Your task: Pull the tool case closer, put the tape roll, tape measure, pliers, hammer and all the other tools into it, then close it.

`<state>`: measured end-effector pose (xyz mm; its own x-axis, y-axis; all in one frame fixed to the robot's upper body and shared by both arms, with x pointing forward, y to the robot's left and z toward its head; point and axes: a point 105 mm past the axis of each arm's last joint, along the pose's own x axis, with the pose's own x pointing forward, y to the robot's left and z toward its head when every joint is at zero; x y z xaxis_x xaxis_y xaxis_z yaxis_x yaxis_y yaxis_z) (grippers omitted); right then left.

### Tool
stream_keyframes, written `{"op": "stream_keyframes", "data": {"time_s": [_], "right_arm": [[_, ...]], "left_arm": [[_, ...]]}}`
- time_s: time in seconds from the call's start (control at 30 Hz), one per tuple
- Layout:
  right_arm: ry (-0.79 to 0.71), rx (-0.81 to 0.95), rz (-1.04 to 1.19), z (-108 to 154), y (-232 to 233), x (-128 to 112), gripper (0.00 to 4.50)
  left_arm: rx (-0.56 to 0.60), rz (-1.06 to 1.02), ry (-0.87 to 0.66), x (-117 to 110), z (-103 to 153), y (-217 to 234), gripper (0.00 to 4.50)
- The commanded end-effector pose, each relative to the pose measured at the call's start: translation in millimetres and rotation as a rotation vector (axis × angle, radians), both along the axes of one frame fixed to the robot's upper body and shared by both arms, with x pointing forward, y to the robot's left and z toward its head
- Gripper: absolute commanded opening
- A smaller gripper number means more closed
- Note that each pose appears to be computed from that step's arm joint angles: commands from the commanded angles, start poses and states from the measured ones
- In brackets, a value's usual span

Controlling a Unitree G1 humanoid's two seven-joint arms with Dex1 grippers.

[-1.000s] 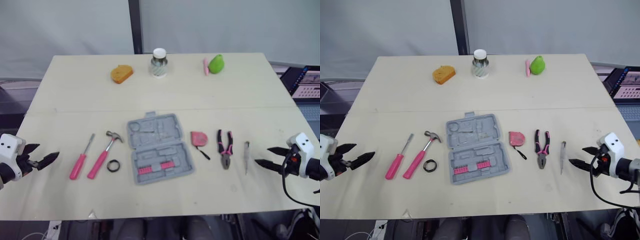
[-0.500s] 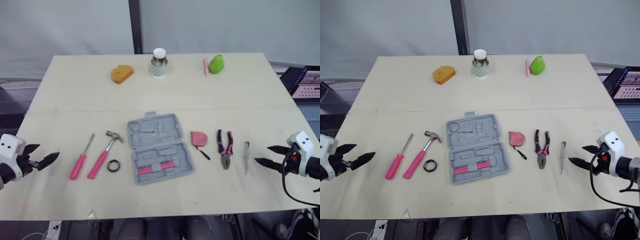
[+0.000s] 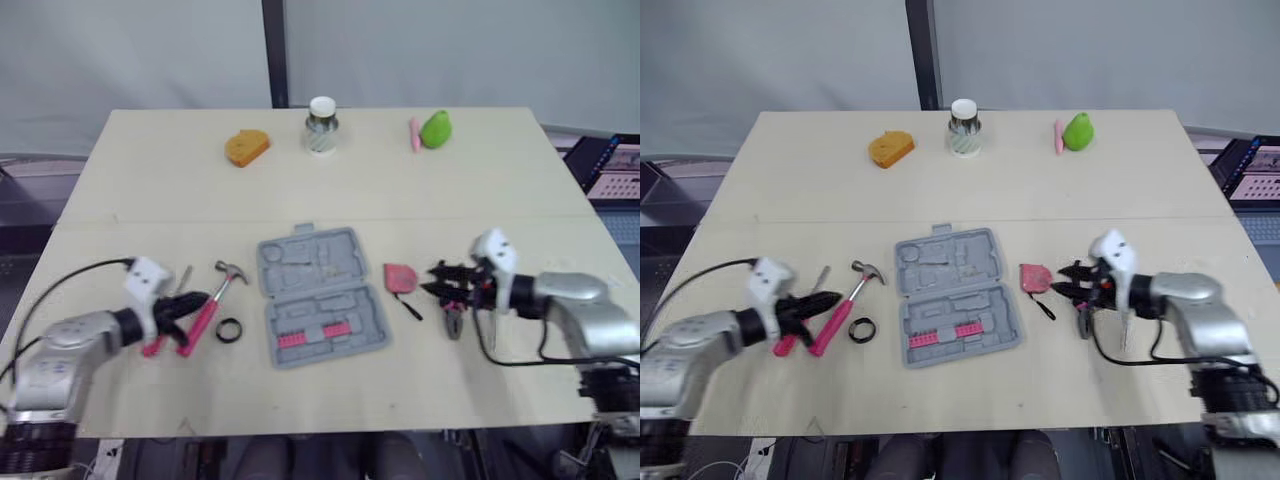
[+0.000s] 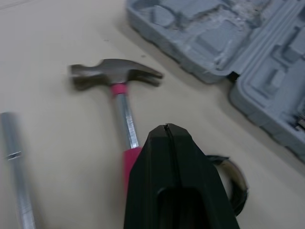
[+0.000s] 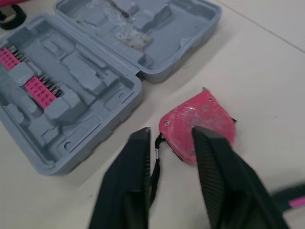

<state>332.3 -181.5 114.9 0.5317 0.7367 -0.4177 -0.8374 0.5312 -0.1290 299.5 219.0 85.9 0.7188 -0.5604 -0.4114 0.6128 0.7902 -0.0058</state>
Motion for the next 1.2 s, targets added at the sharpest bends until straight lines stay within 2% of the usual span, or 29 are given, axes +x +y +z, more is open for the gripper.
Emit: {"op": "stream_keyframes", "data": {"time_s": [0.03,0.43,0.83,1.2], "right_arm": [[-0.027,-0.055,0.003,-0.8,8.2,9.6,0.05],[-0.022,-0.127,-0.021,-13.0,31.8,34.5,0.05],[-0.013,-0.163,-0.01,-18.0,53.6,39.7,0.05],[-0.02,-0.14,0.012,-15.4,66.8,40.1,0.05]], "left_arm": [[0.0,0.001,-0.01,6.6,4.1,-13.6,0.0],[-0.059,-0.04,0.052,13.9,-10.9,-44.3,0.0],[-0.055,-0.071,0.073,22.1,-23.3,-60.0,0.0],[-0.06,-0.085,0.056,29.3,-23.1,-66.1,0.0]]}}
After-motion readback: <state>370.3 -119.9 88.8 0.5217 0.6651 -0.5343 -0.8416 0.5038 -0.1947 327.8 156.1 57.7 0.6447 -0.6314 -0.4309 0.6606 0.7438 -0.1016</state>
